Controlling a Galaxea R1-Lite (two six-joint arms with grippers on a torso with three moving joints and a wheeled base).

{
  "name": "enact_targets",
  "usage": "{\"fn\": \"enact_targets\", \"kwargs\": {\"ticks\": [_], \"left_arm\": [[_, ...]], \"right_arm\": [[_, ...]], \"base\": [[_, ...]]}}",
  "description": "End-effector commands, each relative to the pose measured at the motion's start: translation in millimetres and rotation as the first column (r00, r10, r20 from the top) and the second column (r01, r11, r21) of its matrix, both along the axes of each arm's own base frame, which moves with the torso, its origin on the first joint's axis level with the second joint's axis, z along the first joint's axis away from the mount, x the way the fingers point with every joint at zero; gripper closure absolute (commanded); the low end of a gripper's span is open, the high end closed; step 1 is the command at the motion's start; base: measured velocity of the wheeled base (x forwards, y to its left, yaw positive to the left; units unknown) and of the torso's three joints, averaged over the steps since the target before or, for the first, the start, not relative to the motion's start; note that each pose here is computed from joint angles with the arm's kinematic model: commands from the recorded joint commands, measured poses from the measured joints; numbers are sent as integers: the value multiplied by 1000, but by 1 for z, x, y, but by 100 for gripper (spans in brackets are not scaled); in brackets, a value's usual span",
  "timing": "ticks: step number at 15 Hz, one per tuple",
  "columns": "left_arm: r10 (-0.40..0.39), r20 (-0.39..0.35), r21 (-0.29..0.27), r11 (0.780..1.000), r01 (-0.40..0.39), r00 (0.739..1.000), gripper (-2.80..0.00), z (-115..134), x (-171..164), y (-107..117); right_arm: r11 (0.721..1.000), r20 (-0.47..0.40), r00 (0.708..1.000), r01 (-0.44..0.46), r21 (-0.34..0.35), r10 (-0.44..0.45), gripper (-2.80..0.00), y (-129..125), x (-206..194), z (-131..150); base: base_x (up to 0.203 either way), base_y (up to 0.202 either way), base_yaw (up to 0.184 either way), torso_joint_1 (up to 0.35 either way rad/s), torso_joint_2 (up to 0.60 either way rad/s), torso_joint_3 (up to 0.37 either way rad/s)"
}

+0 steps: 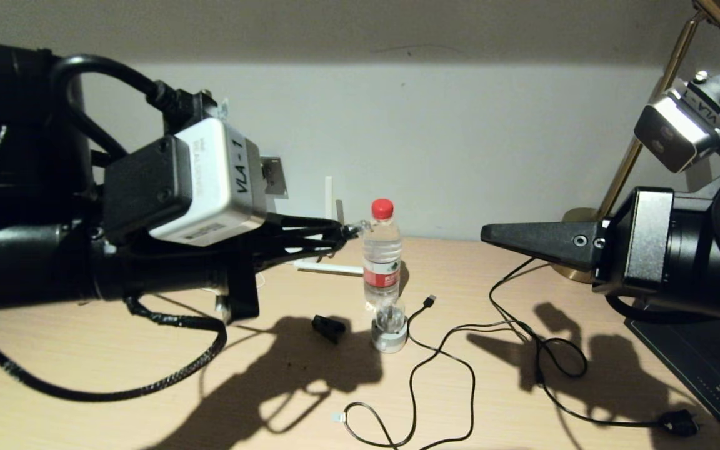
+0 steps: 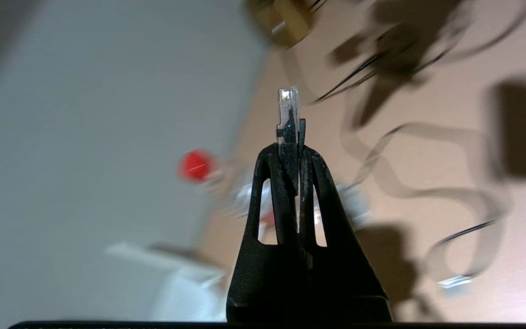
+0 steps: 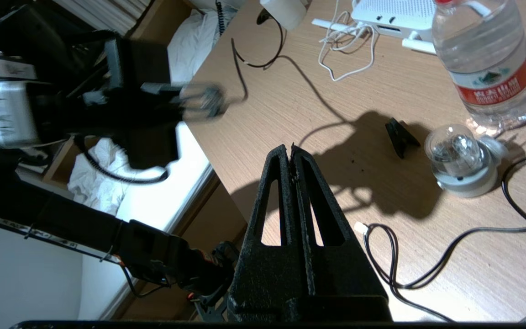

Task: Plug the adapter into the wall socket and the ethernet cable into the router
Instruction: Hand it to the other hand

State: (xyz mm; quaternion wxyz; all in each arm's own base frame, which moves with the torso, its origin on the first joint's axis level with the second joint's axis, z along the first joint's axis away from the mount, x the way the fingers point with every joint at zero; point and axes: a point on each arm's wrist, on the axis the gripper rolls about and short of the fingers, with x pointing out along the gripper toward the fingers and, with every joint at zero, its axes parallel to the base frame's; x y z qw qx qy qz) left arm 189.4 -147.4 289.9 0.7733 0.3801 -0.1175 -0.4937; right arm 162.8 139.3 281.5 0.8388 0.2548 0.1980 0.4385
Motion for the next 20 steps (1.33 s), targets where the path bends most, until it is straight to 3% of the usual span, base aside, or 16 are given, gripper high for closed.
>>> {"fn": "enact_targets", "kwargs": {"ticks": [1,3,9,12,13,14,16,18,20], "left_arm": [[-118,-185,-93,990,102,976,0,-7,-12,1],[-126,-217,-92,990,108,968,0,-12,-9,-2],[-122,-221,-61,992,111,968,0,-22,6,-15],[-52,-148,-11,999,51,988,0,-24,14,-18],[-33,-104,-1,999,33,994,0,-23,15,-19],[-5,-60,9,1000,6,998,0,-20,17,-19],[59,102,54,996,-65,993,0,-6,20,-18],[103,298,108,984,-141,949,0,13,27,-12],[119,437,148,968,-202,891,0,27,35,-2]], "right_arm": [[1000,9,1000,2,12,-2,0,-6,-7,2],[1000,8,1000,7,11,-8,0,-10,-12,2],[1000,1,1000,4,3,-4,0,-12,-15,0],[1000,0,1000,-3,-6,3,0,-11,-14,-2],[1000,-3,1000,-5,-12,5,-280,-9,-12,-4],[1000,-10,1000,-1,-23,1,-280,-6,-7,-6],[1000,-10,1000,2,-26,-2,-280,-3,-4,-7],[1000,-8,1000,2,-27,-2,-280,0,-1,-6],[1000,-6,1000,0,-24,0,-280,2,2,-4]], "base": [[0,0,0,0,0,0],[0,0,0,0,0,0],[0,0,0,0,0,0],[0,0,0,0,0,0],[0,0,0,0,0,0],[0,0,0,0,0,0],[0,0,0,0,0,0],[0,0,0,0,0,0],[0,0,0,0,0,0]]}}
